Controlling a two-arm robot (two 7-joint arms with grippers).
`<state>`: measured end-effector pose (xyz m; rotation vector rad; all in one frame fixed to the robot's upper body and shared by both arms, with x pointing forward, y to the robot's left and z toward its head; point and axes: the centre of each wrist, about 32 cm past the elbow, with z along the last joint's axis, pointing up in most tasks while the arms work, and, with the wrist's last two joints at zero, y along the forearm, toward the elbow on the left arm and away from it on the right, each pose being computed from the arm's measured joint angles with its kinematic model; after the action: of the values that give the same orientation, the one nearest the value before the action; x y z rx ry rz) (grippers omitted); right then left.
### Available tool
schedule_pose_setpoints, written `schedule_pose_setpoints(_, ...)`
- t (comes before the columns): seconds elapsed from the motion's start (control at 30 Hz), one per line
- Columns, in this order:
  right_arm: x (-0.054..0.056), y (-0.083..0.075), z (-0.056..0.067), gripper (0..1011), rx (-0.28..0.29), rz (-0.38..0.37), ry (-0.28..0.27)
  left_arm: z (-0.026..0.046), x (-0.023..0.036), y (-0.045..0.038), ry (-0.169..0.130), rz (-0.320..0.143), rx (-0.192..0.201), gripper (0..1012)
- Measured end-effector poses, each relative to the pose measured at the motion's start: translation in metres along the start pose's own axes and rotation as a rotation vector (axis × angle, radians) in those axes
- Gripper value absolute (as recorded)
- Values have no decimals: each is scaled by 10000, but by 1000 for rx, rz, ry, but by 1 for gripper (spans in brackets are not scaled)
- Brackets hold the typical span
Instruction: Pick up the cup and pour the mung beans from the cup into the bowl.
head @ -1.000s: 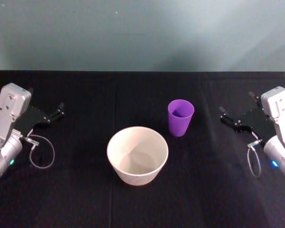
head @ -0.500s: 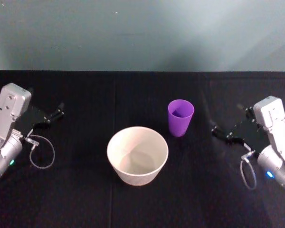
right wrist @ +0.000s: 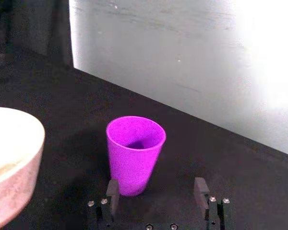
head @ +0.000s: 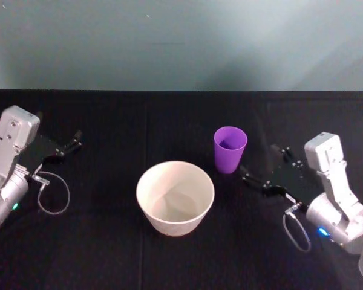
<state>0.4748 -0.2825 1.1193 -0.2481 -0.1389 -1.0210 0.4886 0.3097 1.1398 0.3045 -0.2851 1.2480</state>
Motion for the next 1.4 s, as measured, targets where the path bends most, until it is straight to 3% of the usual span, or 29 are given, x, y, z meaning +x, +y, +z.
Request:
schedule_pose_setpoints(0.6,-37,430,-22,1003,53,63,113,0,0,0,0,0,0,1000)
schedule_pose_setpoints(1.17,-67,714,-41,1002,65,84,149,0,0,0,0,0,0,1000)
schedule_pose_setpoints(1.4,-96,731,-71,890,93,67,189,0,0,0,0,0,0,1000)
